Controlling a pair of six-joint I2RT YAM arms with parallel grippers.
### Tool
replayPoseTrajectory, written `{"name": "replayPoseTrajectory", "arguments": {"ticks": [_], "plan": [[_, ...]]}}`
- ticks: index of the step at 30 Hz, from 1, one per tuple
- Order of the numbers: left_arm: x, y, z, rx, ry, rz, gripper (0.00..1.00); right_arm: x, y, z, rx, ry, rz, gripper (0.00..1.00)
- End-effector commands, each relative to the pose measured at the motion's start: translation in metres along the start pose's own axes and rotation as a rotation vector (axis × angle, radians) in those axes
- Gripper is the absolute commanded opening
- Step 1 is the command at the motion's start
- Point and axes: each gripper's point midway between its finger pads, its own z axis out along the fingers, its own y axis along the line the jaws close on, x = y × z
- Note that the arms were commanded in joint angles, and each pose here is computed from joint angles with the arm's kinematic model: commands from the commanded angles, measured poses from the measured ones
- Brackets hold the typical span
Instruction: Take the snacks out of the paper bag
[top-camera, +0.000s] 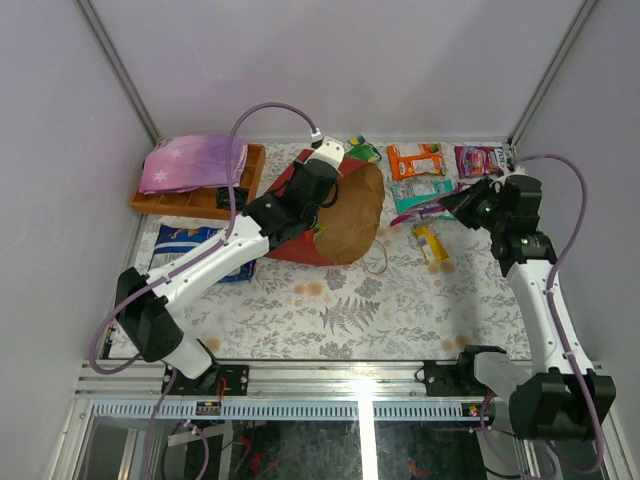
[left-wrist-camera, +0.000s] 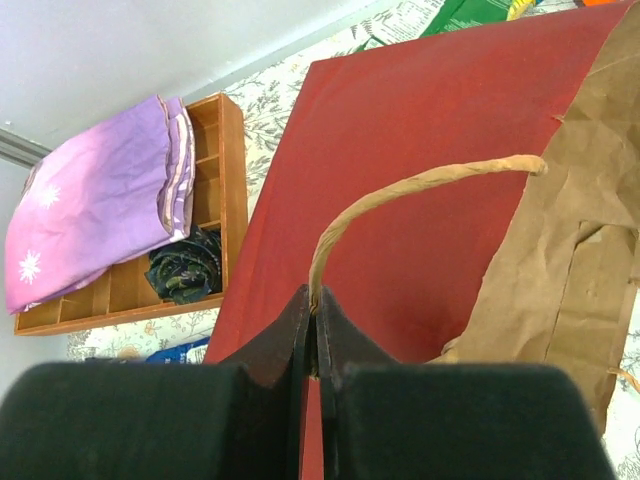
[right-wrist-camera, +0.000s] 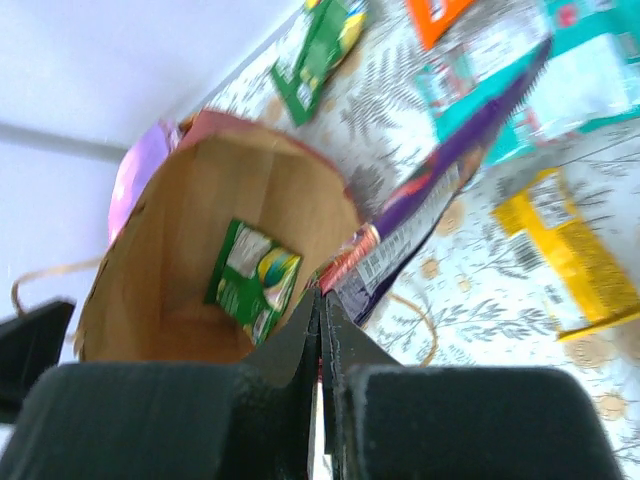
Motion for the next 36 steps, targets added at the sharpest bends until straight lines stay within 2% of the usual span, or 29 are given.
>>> {"name": "replayPoseTrajectory", "arguments": {"ticks": [1,7,10,16,20,28,32,36], "plan": [[-0.004,0.005,-0.012,0.037,-0.011,-0.046,0.0,-0.065,-0.004,-0.014,-0.002,-0.186,0.059,0.0],[0.001,-0.011,-0.017,0.132,0.004,-0.063,0.0,-0.127,-0.077,-0.034,0.246,-0.385,0.062,0.0],[0.006,-0.012,-0.018,0.142,0.008,-0.048,0.0,-0.133,-0.115,-0.039,0.33,-0.432,0.108,0.0],[0.016,-0.013,-0.02,0.161,0.009,-0.036,0.0,-0.045,-0.207,-0.022,0.531,-0.333,0.233,0.0],[0.024,-0.014,-0.02,0.167,0.023,-0.026,0.0,0.004,-0.236,-0.032,0.613,-0.311,0.288,0.0],[0.03,-0.017,-0.02,0.185,0.031,-0.015,0.0,0.032,-0.266,-0.071,0.776,-0.469,0.377,0.0],[0.031,-0.017,-0.021,0.188,0.034,-0.008,0.0,0.044,-0.286,-0.068,0.829,-0.499,0.458,0.0],[0.033,-0.02,-0.022,0.206,0.039,-0.009,0.0,0.046,-0.295,-0.055,0.802,-0.547,0.567,0.0]]}}
